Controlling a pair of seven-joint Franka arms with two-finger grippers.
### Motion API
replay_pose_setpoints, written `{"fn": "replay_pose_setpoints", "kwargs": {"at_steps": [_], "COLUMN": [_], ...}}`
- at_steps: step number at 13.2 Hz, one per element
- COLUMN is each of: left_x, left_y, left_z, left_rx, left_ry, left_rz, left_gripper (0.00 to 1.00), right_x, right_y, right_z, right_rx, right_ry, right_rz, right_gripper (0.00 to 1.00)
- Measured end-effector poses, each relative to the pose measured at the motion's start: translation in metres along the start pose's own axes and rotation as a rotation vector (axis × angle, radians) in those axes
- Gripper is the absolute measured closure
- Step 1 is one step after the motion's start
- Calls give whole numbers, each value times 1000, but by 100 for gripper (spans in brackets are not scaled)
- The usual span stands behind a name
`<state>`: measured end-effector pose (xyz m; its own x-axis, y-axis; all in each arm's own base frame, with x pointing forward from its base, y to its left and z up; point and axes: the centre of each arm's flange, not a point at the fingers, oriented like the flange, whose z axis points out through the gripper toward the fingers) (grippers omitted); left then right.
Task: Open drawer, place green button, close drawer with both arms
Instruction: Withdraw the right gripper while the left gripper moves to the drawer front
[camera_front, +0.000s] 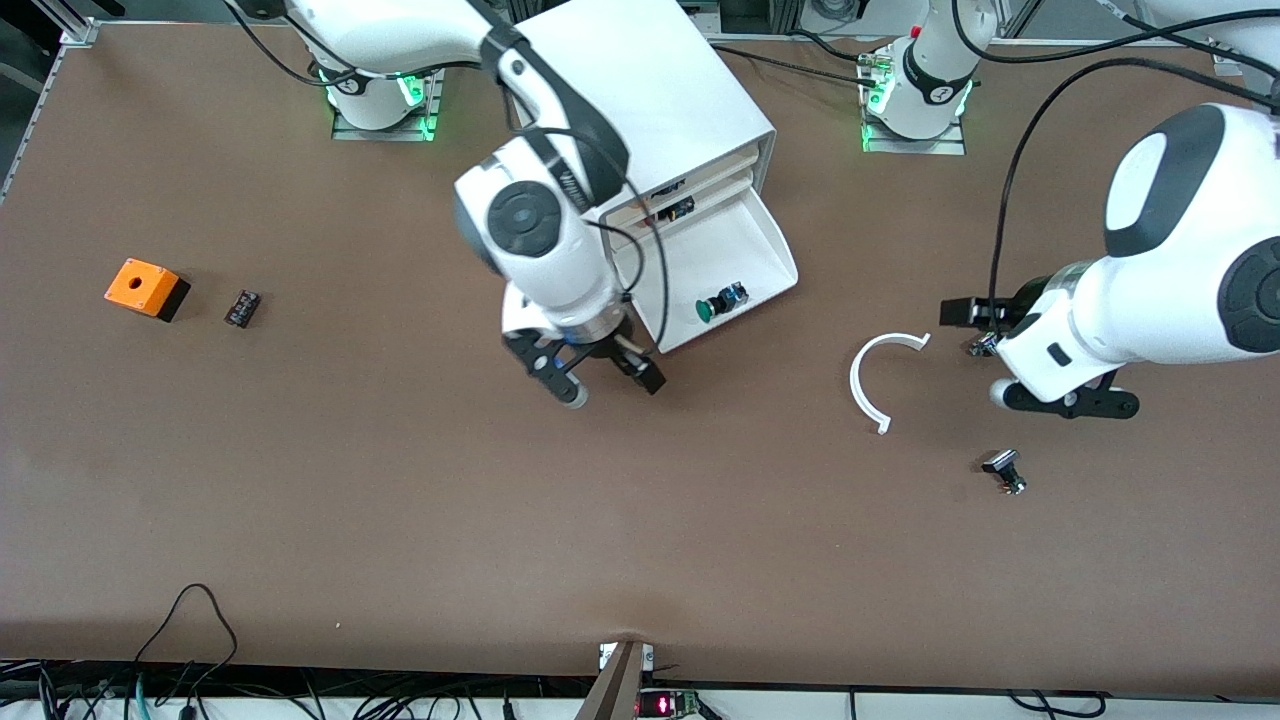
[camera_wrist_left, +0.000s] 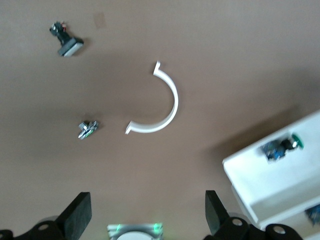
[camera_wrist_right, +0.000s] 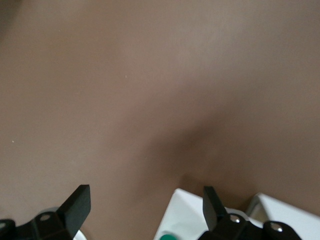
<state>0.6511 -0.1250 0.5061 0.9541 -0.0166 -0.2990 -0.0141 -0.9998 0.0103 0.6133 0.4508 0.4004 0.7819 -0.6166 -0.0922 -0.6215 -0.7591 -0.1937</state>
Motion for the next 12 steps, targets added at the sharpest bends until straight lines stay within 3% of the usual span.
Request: {"fn": "replay_pose_setpoints", "kwargs": {"at_steps": [3,6,10,12], "left_x": [15,23,16,10], "left_y": [34,77,131,156], "left_z": [29,74,140,175], "left_rx": [-9,-14,-44,-78], "left_ry": [38,55,56,80], "left_rz": [-165,-352,-429,-474], "left_gripper": [0,0,8,8], "right_x": [72,134,185,202], "right_y": [33,72,128,163], "right_z": [-48,-84,-121,-143], "right_rx": [-32,-59,-110,-124], "right_ry": [-21,-39,-19,-5], "right_rz": [-224,-371,-572,-604], "right_gripper": [0,0,0,0]}}
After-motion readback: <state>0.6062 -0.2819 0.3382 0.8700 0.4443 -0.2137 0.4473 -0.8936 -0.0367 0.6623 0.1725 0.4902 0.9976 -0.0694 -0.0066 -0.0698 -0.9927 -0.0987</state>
